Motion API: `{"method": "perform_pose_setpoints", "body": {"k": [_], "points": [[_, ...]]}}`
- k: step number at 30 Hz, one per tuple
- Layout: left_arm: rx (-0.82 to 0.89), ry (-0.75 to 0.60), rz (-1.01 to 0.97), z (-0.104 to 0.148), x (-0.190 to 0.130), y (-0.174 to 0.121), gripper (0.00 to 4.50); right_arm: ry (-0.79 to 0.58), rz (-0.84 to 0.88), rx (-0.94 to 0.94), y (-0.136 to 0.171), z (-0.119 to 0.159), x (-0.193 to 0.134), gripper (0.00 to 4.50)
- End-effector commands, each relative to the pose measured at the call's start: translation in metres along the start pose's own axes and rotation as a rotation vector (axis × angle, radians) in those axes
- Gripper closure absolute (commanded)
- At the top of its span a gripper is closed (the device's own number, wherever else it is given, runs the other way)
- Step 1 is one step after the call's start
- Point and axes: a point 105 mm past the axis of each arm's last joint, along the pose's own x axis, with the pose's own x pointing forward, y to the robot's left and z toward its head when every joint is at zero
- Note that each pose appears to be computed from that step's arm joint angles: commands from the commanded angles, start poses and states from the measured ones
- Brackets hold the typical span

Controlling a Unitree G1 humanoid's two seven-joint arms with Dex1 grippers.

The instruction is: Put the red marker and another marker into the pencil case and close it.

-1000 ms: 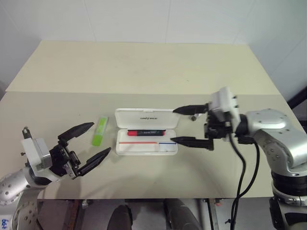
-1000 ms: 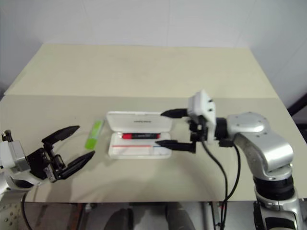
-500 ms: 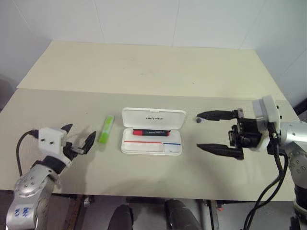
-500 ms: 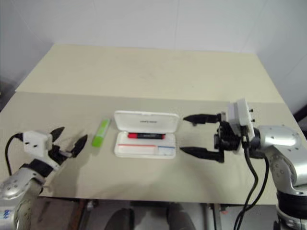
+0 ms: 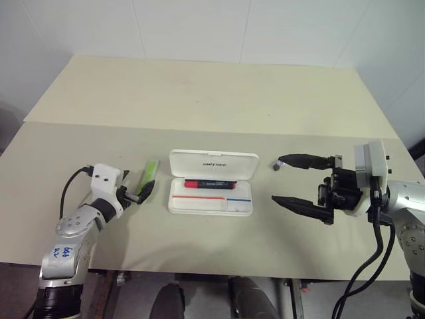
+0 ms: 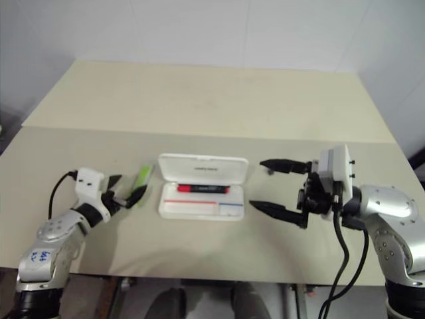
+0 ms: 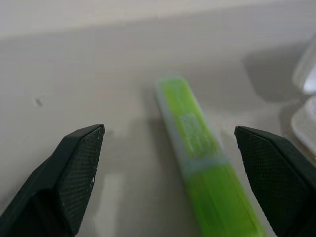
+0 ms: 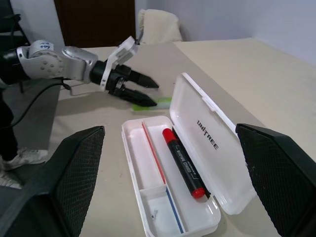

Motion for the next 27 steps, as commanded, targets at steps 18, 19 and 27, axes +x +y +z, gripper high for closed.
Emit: {"method": "perform_pose_setpoints", "body": {"k": [18, 19, 27], "points": [[0.035, 0.264, -0.029, -0.018, 0.024, -0.004, 2.20, -0.019, -0.025, -0.075, 0.004, 0.009, 0.003, 0.00], [0.032, 0.261, -0.027, -0.017, 0.025, -0.004, 2.58, -0.019, -0.026, -0.076, 0.003, 0.009, 0.002, 0.00], [0.007, 0.216, 0.028, -0.011, 0.025, 0.009, 3.42, -0.016, -0.039, -0.087, 0.000, 0.010, 0.003, 0.00]]}}
